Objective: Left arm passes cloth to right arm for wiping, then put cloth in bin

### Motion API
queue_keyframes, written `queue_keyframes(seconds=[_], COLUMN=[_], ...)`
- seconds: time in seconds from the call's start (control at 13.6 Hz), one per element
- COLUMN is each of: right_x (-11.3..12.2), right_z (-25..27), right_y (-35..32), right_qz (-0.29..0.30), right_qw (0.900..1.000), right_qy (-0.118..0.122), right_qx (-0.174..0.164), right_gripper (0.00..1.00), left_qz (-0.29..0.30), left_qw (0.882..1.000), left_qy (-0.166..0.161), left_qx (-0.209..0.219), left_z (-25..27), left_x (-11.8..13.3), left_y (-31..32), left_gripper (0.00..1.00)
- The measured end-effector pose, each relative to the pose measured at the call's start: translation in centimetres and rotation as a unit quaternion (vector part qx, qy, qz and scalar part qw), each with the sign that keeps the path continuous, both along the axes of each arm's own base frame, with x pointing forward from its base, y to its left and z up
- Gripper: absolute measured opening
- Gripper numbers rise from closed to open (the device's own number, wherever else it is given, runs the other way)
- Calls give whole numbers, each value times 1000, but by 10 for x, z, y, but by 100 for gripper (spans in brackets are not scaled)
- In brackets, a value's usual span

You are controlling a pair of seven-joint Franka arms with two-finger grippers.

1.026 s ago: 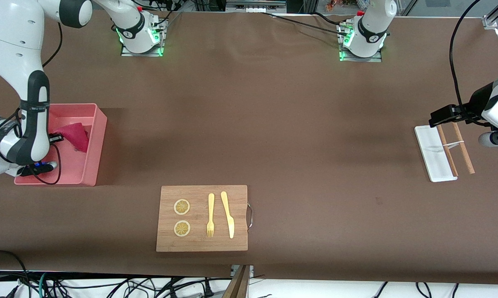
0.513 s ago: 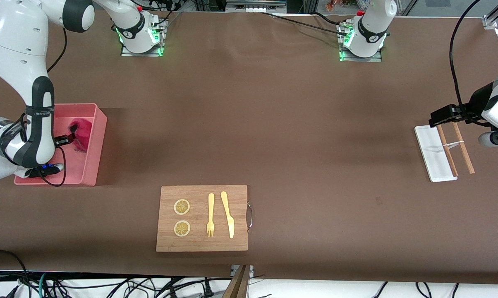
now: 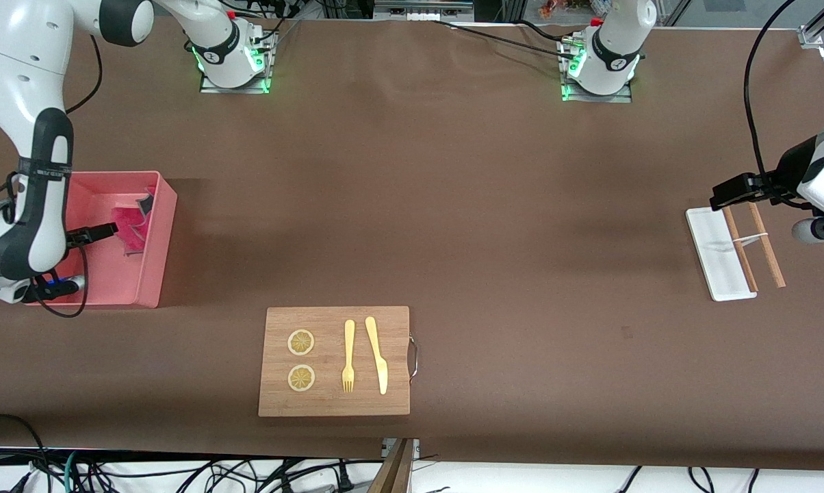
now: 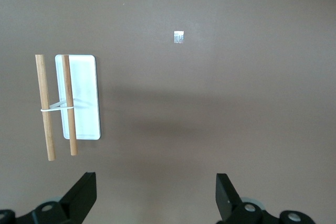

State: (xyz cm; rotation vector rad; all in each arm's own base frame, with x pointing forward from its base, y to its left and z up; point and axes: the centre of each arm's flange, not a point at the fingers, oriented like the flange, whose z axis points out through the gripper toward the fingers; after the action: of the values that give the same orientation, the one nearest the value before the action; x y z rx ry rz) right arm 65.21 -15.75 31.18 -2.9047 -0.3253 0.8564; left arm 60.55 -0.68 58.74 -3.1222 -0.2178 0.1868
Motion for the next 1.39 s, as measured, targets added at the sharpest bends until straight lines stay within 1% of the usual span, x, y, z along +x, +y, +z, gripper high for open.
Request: queue_keyframes(seconds=[0.29, 0.44, 0.51, 0.66, 0.81, 0.88, 0.95, 1.17, 1.32, 1.39], right_x=[7, 10, 12, 13, 6, -1, -9, -39, -55, -63], right_z=[46, 68, 81, 114, 154, 176, 196, 246, 272, 287], right_y=[17, 31, 43, 75, 108, 123, 133, 154, 152, 143], right_qz=[-22, -42, -58, -86, -92, -86, -79, -59, -60, -67], right_qw=[1000, 999, 997, 994, 991, 990, 990, 990, 989, 986], right_qy=[4, 3, -2, -23, -45, -58, -70, -106, -126, -140], right_qx=[-14, -31, -44, -65, -88, -91, -89, -66, -58, -56], right_gripper=[100, 100, 100, 100, 100, 100, 100, 100, 100, 100], left_qz=[2, 1, -1, -4, -4, -4, -3, -3, 0, 2], left_qw=[1000, 1000, 1000, 1000, 1000, 1000, 1000, 1000, 1000, 1000], left_qy=[-3, -4, -5, -8, -16, -20, -23, -24, -26, -31], left_qx=[0, 0, 0, 0, 0, 1, 2, 2, 2, 3], left_z=[3, 5, 5, 8, 18, 22, 26, 28, 29, 33], left_x=[0, -1, -2, -2, -5, -7, -9, -10, -9, -9], left_y=[3, 1, -1, -4, -5, -5, -5, -5, -2, 0], left_gripper=[100, 100, 100, 100, 100, 100, 100, 100, 100, 100])
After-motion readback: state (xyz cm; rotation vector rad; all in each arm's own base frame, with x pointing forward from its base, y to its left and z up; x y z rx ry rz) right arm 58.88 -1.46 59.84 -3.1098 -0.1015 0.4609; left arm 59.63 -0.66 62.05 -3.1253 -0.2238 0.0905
